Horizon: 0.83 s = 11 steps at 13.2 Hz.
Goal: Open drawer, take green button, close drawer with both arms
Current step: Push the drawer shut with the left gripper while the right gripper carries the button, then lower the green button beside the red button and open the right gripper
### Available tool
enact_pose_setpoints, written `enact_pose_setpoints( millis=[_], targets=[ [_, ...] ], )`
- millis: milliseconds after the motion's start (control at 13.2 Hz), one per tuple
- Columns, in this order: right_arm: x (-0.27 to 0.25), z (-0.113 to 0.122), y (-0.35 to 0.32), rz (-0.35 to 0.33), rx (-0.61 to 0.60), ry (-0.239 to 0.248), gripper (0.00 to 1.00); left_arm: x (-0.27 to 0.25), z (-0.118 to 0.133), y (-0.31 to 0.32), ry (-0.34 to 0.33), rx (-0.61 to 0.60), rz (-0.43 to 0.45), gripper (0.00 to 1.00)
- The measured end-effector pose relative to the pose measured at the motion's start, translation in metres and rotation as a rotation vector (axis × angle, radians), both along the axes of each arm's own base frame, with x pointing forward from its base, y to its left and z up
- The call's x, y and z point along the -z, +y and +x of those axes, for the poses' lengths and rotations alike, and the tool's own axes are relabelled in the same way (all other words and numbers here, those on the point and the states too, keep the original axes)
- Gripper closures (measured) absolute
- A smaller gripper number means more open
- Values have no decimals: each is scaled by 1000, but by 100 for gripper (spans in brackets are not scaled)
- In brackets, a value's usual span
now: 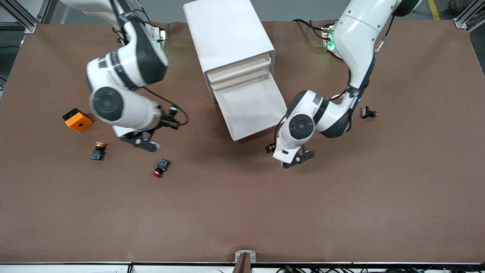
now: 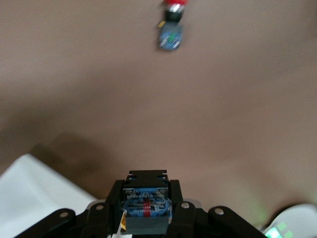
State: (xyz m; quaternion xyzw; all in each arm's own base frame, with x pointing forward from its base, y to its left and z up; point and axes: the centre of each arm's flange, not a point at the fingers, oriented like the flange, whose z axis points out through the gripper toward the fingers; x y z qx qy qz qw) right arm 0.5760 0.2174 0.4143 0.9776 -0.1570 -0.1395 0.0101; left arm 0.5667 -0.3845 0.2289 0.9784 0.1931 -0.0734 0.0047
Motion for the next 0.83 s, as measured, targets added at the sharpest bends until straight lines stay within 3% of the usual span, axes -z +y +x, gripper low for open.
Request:
enact_pose_setpoints(
  millis=[377, 604, 830],
  targets=[
    [68, 4, -106, -48, -163, -87, 59, 17, -33, -48, 12, 45, -15, 0],
    [117, 4, -143, -37, -196, -158, 59, 16, -60, -81, 22, 47, -20, 0],
    [163, 9, -168, -36, -184, -174, 59, 19, -90, -110, 36, 35, -7, 0]
  ],
)
